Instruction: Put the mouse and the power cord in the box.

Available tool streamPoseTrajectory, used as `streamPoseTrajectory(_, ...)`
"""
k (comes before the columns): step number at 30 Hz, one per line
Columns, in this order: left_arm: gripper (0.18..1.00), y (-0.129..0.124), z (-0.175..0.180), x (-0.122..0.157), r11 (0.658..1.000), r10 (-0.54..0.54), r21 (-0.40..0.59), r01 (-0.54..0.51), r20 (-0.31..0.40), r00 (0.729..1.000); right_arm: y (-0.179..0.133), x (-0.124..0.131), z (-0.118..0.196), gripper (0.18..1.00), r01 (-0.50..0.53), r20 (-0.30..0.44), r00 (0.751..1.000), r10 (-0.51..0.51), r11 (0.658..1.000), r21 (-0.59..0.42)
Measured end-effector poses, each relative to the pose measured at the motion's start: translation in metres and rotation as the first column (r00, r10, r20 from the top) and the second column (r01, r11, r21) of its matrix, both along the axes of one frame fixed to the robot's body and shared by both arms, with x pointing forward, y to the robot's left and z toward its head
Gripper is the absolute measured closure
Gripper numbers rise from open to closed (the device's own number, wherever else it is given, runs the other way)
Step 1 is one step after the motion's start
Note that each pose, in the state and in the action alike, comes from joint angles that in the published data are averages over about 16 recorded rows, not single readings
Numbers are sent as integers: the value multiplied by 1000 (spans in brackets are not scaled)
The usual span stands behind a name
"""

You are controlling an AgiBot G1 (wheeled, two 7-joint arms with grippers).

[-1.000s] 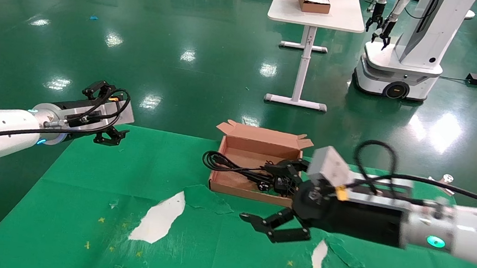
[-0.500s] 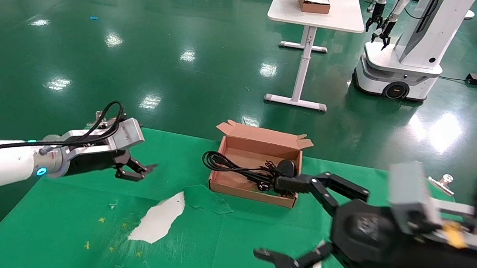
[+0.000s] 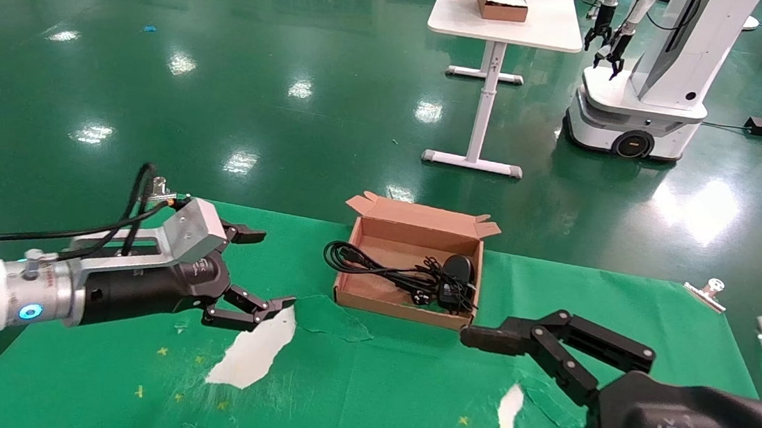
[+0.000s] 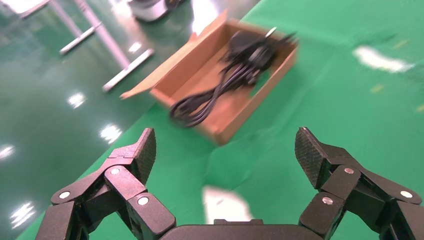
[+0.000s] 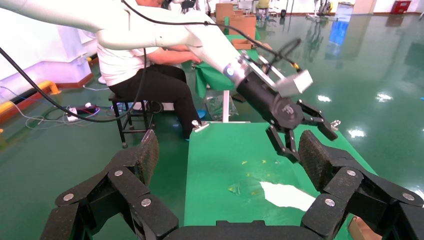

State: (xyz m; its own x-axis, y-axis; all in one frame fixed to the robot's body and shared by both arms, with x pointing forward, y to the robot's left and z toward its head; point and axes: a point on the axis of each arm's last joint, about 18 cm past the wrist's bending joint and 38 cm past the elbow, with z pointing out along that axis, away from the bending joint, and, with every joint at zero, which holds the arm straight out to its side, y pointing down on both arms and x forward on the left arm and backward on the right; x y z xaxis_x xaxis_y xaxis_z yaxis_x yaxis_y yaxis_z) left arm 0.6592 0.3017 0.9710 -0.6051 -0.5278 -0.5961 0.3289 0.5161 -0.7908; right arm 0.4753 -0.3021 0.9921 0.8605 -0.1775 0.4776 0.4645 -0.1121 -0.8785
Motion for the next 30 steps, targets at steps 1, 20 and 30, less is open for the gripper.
streamPoseTrajectory(1,184,-1,0,-5,1000,-19,-15,19,-6,1000,0,0,0,178,0,0,1000,0,1000,0)
streamPoseTrajectory(20,184,-7,15,-115,906,-389,-192,377,-26,921,0,0,0,178,0,0,1000,0,1000,0)
streamPoseTrajectory(30,184,-3,21,-174,825,-542,-195,530,-10,840,0,0,0,178,-1,0,1000,1,1000,0)
